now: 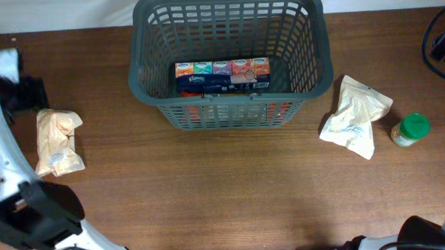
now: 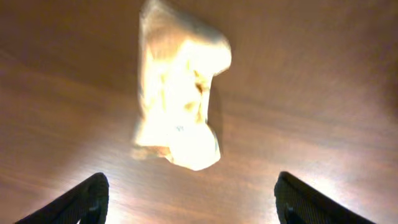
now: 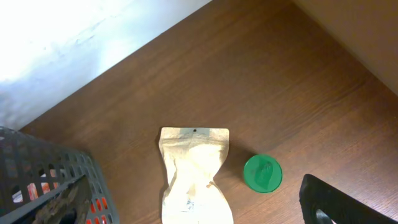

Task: Pack container
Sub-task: 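Grasp the cream snack bag with the left gripper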

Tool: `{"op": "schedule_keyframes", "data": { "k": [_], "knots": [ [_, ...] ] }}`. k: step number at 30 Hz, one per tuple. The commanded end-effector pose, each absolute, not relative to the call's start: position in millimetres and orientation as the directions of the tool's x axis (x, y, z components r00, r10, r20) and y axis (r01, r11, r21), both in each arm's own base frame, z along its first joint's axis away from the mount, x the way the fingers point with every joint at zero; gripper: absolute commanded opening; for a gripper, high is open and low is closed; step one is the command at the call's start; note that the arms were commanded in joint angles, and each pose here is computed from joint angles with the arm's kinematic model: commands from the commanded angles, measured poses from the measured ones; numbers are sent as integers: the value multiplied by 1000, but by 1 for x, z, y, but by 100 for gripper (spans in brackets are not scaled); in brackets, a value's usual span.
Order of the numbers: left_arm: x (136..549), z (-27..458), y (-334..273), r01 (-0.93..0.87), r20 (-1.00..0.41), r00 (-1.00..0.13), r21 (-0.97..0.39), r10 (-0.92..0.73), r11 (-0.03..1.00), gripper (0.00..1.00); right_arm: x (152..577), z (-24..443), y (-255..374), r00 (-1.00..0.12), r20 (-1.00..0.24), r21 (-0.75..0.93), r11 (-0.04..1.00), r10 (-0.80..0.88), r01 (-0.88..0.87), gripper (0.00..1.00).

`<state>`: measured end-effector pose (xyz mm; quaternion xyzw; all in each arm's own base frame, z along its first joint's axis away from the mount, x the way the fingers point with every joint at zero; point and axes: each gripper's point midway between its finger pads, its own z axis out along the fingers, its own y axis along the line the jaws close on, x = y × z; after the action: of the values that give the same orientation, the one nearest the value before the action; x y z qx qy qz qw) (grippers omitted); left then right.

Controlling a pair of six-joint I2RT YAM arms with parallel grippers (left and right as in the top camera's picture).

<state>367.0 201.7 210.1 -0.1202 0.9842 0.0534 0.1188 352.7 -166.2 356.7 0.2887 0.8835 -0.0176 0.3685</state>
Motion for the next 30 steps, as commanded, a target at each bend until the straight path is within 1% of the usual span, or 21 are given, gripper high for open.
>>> {"op": "schedule_keyframes", "data": {
  "k": [1, 4, 8, 13, 15, 16, 20, 30],
  "knots": [
    [357, 146, 202, -282, -129, -952, 8, -278, 959, 77, 352, 358, -170, -550, -666, 181, 824, 504, 536, 99],
    [353, 109, 205, -292, -84, -953, -2, -291, 956, 77, 352, 358, -170, -550, -666, 181, 824, 504, 536, 99],
    [349, 76, 210, -299, -45, -953, 19, -298, 954, 78, 352, 358, -170, -550, -666, 181, 824, 504, 536, 99],
    [346, 55, 228, -336, -30, -942, 104, -335, 936, 78, 352, 358, -170, -550, -666, 181, 824, 504, 536, 99],
    [349, 47, 230, -336, -29, -942, 102, -335, 936, 79, 352, 358, -170, -550, -666, 181, 824, 504, 536, 99],
    [349, 41, 230, -336, -21, -942, 101, -336, 936, 81, 352, 358, -170, -550, -666, 181, 824, 504, 536, 99],
    [346, 20, 230, -337, 24, -940, 91, -340, 937, 83, 352, 358, -170, -550, -666, 181, 824, 504, 536, 99],
    [340, -18, 230, -338, 94, -934, 77, -344, 938, 83, 352, 358, -170, -550, -666, 181, 824, 504, 536, 99]
  ]
}}
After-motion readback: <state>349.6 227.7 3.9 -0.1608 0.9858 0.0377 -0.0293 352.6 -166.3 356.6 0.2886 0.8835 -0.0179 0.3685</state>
